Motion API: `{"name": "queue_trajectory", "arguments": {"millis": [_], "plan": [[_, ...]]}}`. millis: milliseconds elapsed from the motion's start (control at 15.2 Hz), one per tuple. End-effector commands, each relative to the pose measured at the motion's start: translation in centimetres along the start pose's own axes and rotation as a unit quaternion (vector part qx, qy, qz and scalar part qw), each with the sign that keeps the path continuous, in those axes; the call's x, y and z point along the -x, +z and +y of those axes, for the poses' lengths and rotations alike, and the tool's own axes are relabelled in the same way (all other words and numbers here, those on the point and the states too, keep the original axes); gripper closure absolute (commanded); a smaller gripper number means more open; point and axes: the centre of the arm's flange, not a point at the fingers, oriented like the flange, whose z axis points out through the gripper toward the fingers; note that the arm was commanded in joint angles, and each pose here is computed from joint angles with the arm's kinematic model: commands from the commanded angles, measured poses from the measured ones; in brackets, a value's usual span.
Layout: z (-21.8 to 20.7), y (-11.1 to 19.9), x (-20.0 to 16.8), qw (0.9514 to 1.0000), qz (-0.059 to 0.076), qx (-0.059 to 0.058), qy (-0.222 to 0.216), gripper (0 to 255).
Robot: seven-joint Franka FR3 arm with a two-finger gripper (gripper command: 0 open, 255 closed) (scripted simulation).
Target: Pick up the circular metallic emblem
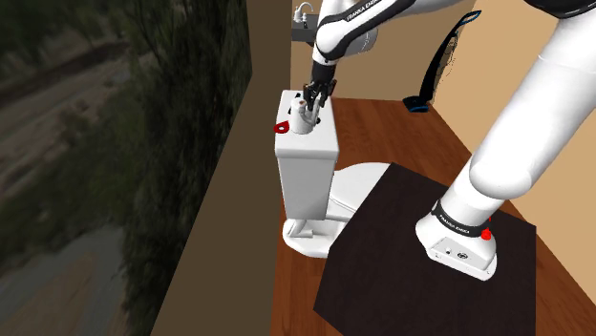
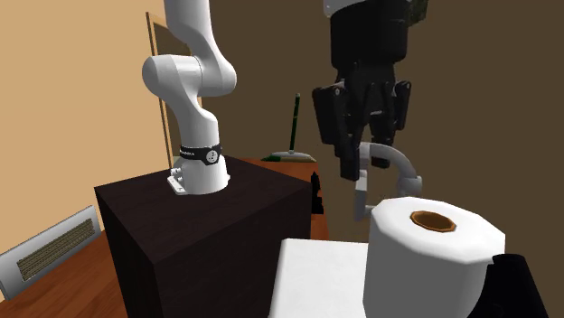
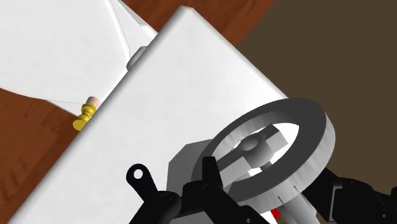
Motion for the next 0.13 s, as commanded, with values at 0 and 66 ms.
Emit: {"name": "queue_trajectory", "arguments": {"millis": [0,66], "plan": [[0.01,-0.61,-0.05,1.0000,0.000,0.000,0.000,255],[0.01,-0.60,-0.05,1.0000,0.000,0.000,0.000,255]]}}
